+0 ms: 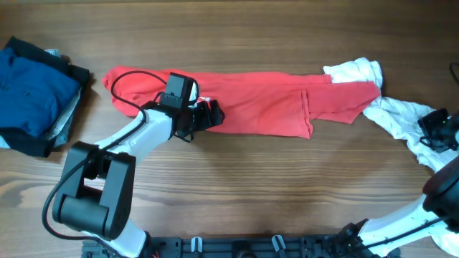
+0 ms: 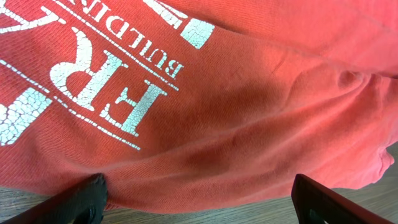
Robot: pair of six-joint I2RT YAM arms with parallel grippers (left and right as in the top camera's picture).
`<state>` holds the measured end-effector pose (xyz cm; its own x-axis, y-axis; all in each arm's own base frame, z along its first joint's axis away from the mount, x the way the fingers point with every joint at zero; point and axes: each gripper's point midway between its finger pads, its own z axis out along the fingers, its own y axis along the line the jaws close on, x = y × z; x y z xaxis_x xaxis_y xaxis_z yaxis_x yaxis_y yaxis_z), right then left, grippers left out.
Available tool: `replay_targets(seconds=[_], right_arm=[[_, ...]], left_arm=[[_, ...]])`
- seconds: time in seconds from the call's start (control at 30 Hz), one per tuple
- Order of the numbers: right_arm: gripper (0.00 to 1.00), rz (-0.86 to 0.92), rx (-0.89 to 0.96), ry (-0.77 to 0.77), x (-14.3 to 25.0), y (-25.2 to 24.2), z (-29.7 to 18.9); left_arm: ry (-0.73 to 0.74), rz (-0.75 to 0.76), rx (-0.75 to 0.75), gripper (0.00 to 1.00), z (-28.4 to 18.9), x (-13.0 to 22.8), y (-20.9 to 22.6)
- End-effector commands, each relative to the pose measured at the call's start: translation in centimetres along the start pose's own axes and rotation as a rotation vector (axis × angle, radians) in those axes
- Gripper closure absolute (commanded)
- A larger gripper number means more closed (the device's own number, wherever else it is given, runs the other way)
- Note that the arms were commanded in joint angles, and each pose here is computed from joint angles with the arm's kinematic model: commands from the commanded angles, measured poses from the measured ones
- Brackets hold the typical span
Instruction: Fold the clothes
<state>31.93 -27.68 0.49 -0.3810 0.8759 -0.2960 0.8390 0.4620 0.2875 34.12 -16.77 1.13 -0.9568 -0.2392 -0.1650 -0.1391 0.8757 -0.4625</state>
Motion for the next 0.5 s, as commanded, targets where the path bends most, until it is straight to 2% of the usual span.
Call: replay_targets(seconds=[0.0,0.07,0.17,0.2,0.27,0.33,0.47], right_arm=[[0.45,-0.081,-0.181,0.097,2.5,4.5,-0.6],[0.41,-0.182,-0.212,-0.014,1.0,7.7,-4.4],[0.41,-0.429,-0.303,-0.151,0.9,13.0,-9.7],[0.45,-0.504,-0.322,-0.150,1.8,14.1,-10.2],[0.79,-0.641,-0.329,-0.084,4.9,15.5,-9.5],[0.94,-0.696,-0.255,0.019,7.9,14.8,-7.2],[0.96,-0.588,0.013,0.139,9.6,9.8,-3.1]], left_arm=[[0.129,-0.104,-0.247,0.02,2.4,4.8,7.8],[0.130,-0.104,-0.248,0.01,2.4,4.9,7.8],[0.130,-0.103,-0.248,0.00,2.4,4.9,7.8],[0.129,-0.104,-0.247,0.00,2.4,4.8,7.8],[0.126,-0.103,-0.245,0.00,2.4,4.8,7.7],[0.127,-0.103,-0.245,0.00,2.4,4.8,7.7],[0.127,-0.103,-0.245,0.00,2.4,4.8,7.7]])
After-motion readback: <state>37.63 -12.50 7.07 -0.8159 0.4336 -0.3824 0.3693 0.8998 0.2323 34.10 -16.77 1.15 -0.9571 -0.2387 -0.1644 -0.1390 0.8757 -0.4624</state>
